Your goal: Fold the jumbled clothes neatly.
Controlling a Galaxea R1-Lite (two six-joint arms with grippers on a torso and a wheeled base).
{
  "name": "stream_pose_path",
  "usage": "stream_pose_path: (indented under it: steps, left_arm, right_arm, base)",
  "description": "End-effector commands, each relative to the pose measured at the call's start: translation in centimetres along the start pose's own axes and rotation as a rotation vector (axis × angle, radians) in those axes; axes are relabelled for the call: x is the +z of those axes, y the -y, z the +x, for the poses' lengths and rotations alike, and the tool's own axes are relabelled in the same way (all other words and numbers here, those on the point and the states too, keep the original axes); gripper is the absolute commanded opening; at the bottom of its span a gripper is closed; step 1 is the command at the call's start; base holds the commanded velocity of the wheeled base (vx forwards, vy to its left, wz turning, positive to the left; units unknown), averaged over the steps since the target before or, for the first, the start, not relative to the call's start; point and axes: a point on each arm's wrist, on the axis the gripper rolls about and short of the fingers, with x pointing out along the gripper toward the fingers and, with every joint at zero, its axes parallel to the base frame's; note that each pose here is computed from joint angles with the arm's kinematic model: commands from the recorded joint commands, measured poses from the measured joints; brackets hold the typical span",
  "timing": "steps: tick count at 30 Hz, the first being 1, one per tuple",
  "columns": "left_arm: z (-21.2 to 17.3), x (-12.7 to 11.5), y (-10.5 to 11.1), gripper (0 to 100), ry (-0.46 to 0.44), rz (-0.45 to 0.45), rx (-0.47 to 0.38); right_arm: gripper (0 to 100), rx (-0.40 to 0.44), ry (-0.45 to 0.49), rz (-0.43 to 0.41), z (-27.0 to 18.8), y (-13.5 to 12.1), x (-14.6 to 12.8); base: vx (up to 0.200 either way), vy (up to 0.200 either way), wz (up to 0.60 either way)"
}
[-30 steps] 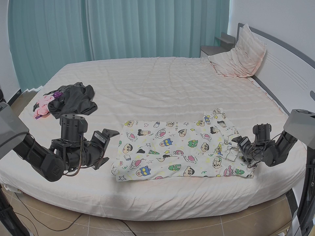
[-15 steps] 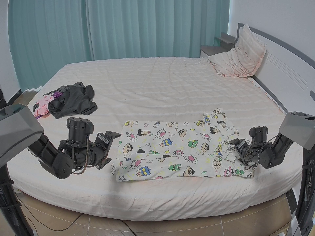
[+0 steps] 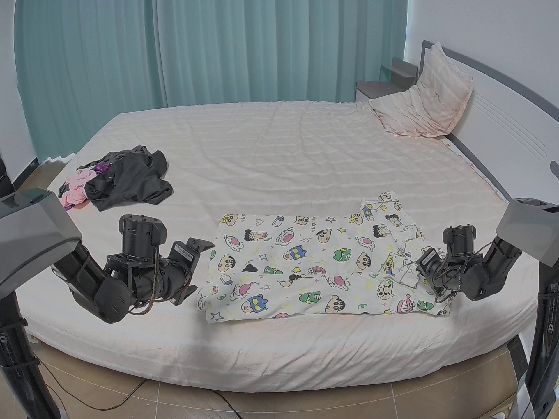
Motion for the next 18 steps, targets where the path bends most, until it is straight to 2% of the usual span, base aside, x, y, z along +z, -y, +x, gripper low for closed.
stream_pose_path:
  steps: [1,13,18]
  left_arm:
    - [0.0,-0.2,-0.3,100,-0.005,0.001,0.009]
    - [0.0,-0.4,-0.4,100,-0.012,0.003,0.017]
    - [0.0,-0.5,-0.6,100,-0.015,0.004,0.023]
  right_arm:
    - [0,0.009,0.015,0.001,-1.3,-0.4,0.4]
    - [0,0.04,0.024,-0.028,-6.5,-2.0,-0.3]
    - [0,0.02,0.021,-0.058,-8.1,-2.2,-2.0]
  base:
    - [0.0,0.0,0.0]
    - [0.0,0.0,0.0]
    - [0.0,0.0,0.0]
